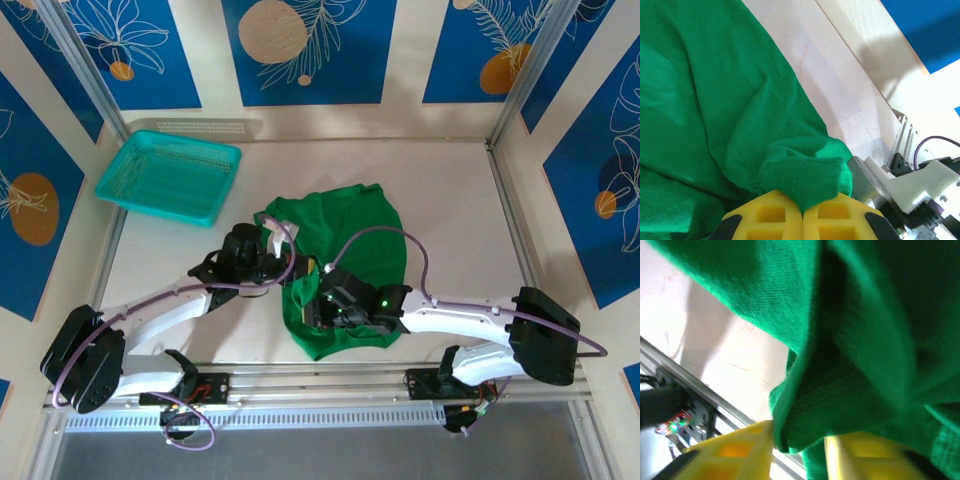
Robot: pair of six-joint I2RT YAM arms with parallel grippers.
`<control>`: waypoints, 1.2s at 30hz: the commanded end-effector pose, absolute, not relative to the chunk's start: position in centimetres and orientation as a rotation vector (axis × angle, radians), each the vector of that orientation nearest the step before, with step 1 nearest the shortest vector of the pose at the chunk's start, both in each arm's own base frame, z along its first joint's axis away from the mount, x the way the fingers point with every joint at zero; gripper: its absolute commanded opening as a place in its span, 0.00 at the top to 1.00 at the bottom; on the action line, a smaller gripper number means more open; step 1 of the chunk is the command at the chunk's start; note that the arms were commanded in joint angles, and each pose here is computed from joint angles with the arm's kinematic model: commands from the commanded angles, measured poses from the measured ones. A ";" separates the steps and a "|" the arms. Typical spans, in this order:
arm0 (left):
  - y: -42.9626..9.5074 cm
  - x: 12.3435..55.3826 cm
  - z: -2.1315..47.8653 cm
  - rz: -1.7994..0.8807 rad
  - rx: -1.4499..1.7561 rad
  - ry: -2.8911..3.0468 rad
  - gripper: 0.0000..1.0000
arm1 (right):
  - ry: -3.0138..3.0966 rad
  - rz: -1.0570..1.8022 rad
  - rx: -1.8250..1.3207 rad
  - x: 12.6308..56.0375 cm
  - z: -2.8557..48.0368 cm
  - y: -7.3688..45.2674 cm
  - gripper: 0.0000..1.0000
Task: Fold the inside-out t-shirt
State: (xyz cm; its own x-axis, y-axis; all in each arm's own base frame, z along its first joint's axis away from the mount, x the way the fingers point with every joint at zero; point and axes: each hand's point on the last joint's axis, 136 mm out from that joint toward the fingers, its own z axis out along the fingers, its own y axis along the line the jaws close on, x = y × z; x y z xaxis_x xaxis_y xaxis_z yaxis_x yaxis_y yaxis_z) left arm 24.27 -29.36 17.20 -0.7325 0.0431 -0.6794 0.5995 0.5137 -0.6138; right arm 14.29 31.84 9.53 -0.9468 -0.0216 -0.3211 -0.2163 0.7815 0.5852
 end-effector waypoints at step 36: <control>-33.4 31.0 15.8 -1.177 0.464 2.060 1.00 | 2.608 0.442 -0.591 14.3 14.3 23.3 1.00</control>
